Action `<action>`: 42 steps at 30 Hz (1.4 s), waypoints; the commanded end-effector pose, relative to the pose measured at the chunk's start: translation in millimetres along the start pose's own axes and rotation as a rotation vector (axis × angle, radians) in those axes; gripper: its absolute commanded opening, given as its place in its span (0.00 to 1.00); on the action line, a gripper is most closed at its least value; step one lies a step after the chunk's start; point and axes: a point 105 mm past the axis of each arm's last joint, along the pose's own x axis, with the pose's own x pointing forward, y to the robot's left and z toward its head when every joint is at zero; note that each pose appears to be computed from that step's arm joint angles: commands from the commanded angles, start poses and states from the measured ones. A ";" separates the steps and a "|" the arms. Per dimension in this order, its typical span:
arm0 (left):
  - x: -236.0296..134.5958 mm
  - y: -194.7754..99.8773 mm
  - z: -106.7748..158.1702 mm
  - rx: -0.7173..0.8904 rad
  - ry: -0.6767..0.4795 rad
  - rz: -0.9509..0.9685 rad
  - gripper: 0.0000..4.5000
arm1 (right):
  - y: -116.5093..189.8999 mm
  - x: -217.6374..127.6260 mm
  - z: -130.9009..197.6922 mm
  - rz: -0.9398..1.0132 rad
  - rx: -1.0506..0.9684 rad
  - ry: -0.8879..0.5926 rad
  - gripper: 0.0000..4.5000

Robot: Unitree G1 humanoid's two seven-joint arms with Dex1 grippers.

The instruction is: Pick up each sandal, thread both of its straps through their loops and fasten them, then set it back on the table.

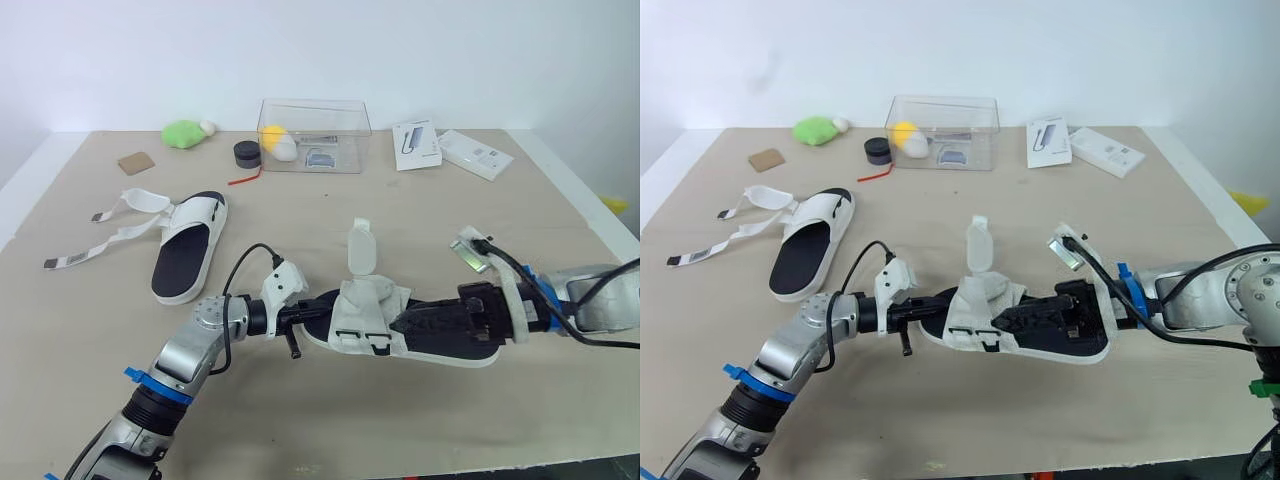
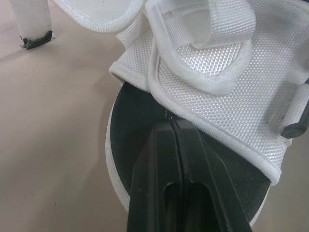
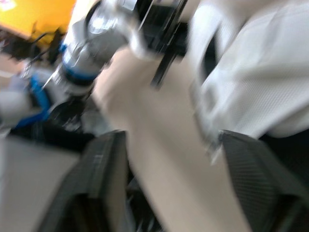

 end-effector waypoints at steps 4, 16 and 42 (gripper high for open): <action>1.3 -3.3 -28.0 -0.068 0.095 -0.009 0.00 | -10.9 10.5 -22.3 -0.088 -0.033 0.051 0.98; 1.9 0.6 -26.0 -0.061 0.094 -0.004 0.00 | -24.3 26.1 -4.7 -0.119 -0.061 -0.037 0.98; 2.3 1.9 -26.1 -0.055 0.097 -0.005 0.00 | -29.1 37.9 9.9 -0.132 -0.027 -0.108 0.01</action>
